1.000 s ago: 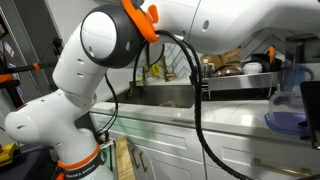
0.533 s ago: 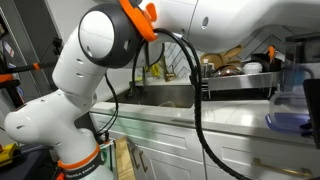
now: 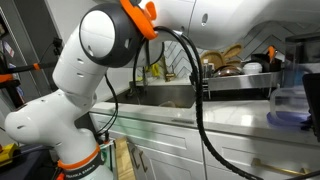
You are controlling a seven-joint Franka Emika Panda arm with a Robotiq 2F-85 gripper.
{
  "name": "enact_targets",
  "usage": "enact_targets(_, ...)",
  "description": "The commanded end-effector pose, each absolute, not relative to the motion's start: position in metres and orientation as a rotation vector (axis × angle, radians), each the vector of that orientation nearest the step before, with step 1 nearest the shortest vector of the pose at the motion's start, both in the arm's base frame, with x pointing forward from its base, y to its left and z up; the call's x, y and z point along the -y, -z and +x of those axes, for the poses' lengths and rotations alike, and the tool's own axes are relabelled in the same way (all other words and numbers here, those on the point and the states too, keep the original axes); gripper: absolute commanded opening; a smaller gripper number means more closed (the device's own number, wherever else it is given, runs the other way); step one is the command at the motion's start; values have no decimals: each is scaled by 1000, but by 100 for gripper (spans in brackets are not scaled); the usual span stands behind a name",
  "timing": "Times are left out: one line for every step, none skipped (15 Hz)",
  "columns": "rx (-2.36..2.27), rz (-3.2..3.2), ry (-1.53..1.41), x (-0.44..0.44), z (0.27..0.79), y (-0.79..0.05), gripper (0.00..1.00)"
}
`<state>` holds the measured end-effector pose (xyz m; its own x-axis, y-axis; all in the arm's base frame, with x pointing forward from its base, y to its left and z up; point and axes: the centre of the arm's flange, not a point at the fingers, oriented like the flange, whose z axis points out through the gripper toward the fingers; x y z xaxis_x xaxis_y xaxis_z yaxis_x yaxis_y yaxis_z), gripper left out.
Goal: Pick up the clear bowl and put it on the light blue lid, pick up the light blue lid with a bowl on top and put it in the dishes drying rack
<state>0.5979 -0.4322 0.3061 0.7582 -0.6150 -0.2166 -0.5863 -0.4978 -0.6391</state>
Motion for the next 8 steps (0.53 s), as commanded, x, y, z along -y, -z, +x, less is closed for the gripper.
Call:
enact_targets(-873, -2274, 29, 418, 610, -311, 3)
enact_targets(-865, -2285, 26, 414, 613, -314, 3)
enact_targets(-857, -2301, 22, 411, 616, -318, 3)
enact_targets(-853, -2323, 19, 408, 618, -323, 3)
enact_targets(-847, -2345, 19, 408, 619, -327, 3)
enact_targets(-843, -2368, 21, 406, 619, -334, 3)
enact_targets(-838, -2384, 22, 405, 620, -339, 3)
enact_targets(-829, -2405, 23, 403, 619, -347, 3)
